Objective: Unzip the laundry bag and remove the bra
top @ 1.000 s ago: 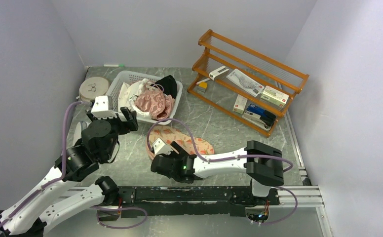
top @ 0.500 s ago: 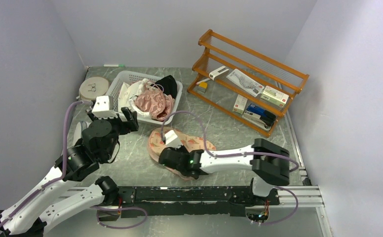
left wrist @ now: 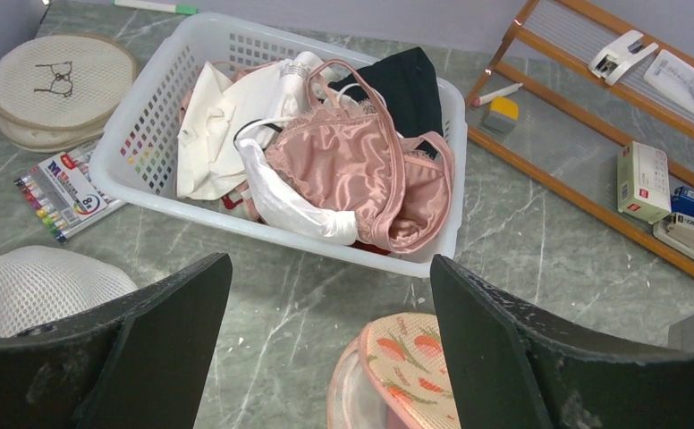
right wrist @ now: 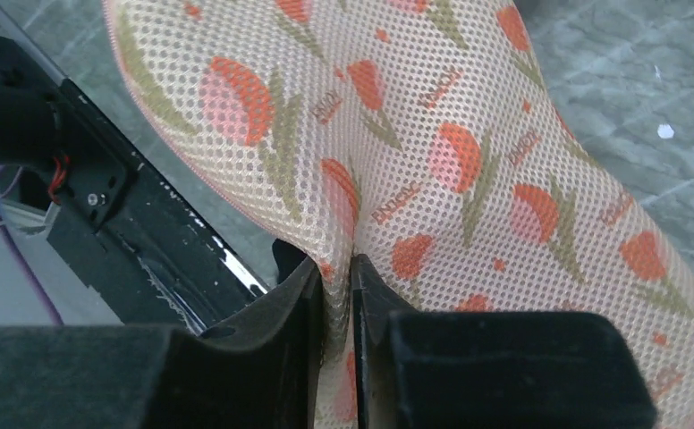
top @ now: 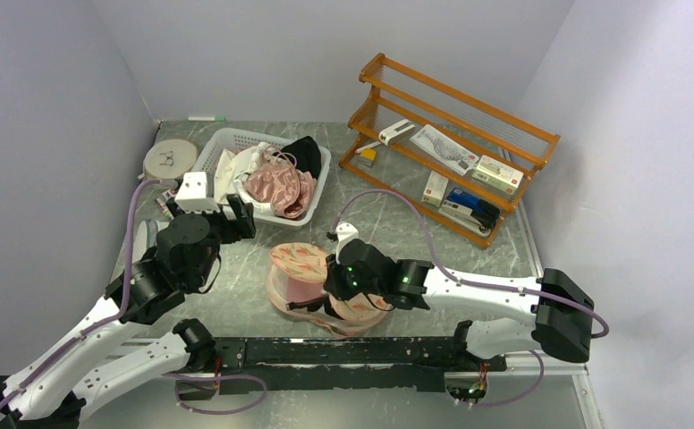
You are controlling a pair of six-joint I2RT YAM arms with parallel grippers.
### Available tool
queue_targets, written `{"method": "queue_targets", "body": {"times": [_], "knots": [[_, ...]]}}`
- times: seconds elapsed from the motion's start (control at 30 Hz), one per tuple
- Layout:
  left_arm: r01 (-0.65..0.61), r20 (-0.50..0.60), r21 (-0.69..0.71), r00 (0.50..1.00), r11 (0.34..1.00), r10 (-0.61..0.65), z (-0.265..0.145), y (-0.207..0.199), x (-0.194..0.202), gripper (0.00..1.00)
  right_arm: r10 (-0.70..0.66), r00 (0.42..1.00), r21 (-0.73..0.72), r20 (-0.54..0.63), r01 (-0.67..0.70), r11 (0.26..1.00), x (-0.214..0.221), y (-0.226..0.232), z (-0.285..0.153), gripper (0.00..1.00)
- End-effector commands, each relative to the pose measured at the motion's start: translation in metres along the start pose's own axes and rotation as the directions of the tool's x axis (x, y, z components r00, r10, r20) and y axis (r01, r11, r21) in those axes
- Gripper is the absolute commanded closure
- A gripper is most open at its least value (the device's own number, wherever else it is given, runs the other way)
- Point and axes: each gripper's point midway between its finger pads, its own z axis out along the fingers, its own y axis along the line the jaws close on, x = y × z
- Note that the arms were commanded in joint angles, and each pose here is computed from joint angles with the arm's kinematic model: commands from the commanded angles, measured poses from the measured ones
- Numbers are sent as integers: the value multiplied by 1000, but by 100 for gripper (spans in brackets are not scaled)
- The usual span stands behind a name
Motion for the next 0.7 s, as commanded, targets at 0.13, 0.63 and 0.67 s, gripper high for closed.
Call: {"method": "queue_targets", "body": {"times": [0.13, 0.63, 0.67], "knots": [[-21, -19, 23, 1000, 1000, 21, 3, -6, 3, 7, -33, 999, -11, 8, 33, 999, -25, 3, 6, 74], [-29, -26, 24, 999, 999, 30, 5, -8, 5, 8, 312, 939, 22, 144, -318, 948, -67, -87, -26, 100], [-29, -27, 24, 999, 999, 30, 5, -8, 5, 7, 346, 925, 32, 155, -355, 934, -67, -99, -30, 100]]}}
